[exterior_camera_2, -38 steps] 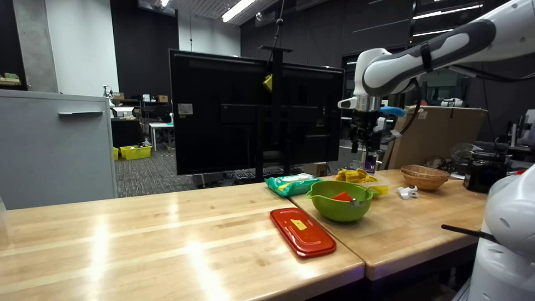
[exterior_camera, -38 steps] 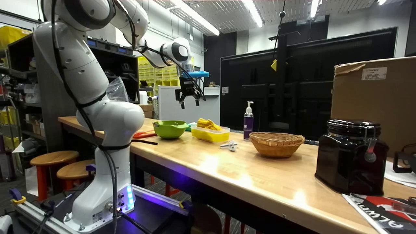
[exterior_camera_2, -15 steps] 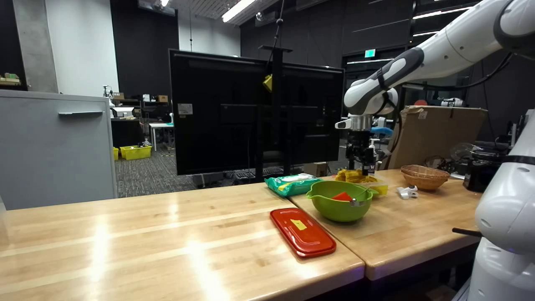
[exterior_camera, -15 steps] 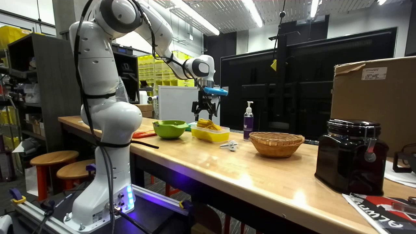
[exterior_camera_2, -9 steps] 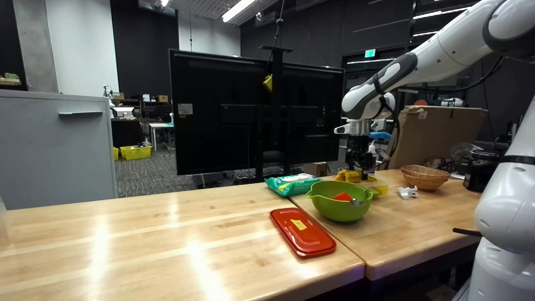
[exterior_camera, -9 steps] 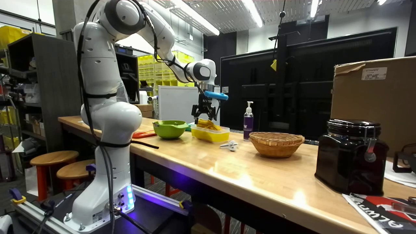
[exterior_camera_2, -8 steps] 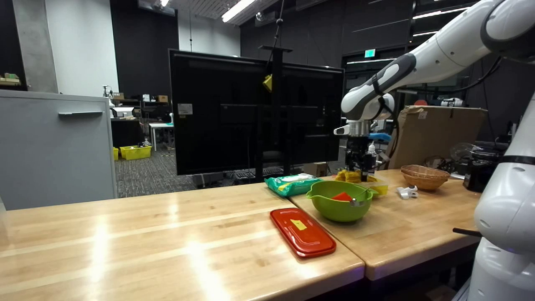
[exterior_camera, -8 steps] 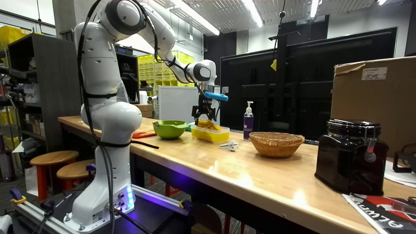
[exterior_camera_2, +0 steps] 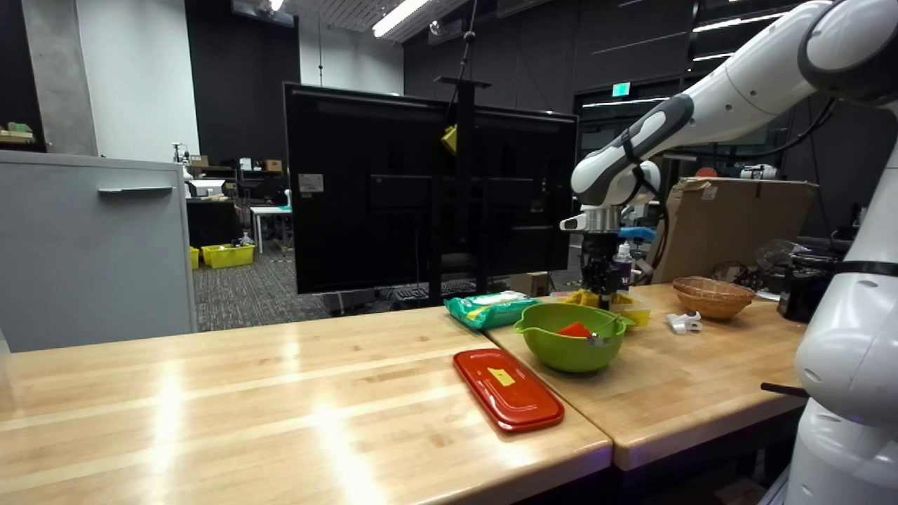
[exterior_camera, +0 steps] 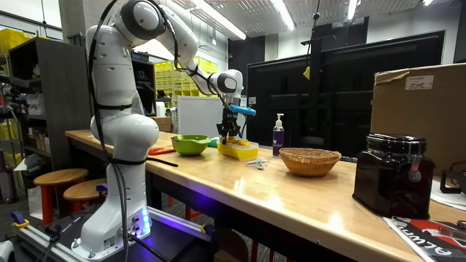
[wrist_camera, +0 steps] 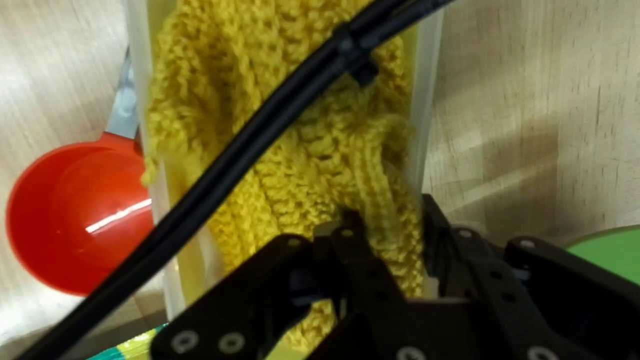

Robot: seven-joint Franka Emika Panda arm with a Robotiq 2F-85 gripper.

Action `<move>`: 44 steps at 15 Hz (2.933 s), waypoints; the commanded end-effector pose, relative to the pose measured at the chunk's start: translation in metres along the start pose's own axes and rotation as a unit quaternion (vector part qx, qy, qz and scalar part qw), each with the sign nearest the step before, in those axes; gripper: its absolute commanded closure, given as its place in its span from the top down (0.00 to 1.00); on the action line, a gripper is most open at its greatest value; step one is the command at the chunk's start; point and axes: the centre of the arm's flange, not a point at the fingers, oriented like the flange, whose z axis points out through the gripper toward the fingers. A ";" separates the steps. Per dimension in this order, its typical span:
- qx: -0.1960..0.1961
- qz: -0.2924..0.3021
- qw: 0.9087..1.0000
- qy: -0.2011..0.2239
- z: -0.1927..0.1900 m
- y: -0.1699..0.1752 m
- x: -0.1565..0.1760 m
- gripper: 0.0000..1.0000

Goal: Pick the yellow cloth and wipe the table

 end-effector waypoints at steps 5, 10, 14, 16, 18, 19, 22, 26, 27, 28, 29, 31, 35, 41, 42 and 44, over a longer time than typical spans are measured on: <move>-0.009 -0.002 1.000 0.003 -0.009 -0.003 -0.001 0.03; -0.018 0.001 1.000 -0.004 -0.020 -0.010 0.000 0.02; -0.027 0.001 1.000 -0.008 -0.030 -0.017 0.004 0.02; -0.031 0.003 0.999 -0.008 -0.033 -0.020 0.007 0.02; -0.033 0.002 0.999 -0.008 -0.034 -0.023 0.010 0.02; -0.033 0.002 0.999 -0.008 -0.034 -0.024 0.011 0.02; -0.031 0.002 0.999 -0.008 -0.032 -0.025 0.015 0.35; -0.029 -0.001 1.000 -0.009 -0.032 -0.026 0.018 0.58; -0.030 -0.002 1.000 -0.009 -0.032 -0.025 0.019 0.66; -0.030 -0.002 1.000 -0.009 -0.032 -0.025 0.019 0.72; -0.030 -0.003 1.000 -0.008 -0.032 -0.024 0.019 0.78; -0.029 -0.005 1.000 -0.007 -0.032 -0.022 0.020 0.92; -0.027 -0.007 1.000 -0.003 -0.028 -0.017 0.020 1.00; -0.018 -0.013 1.000 0.006 -0.015 -0.009 0.024 1.00; -0.016 -0.014 1.000 0.006 -0.014 -0.008 0.025 0.92; -0.014 -0.016 1.000 0.005 -0.011 -0.006 0.024 0.69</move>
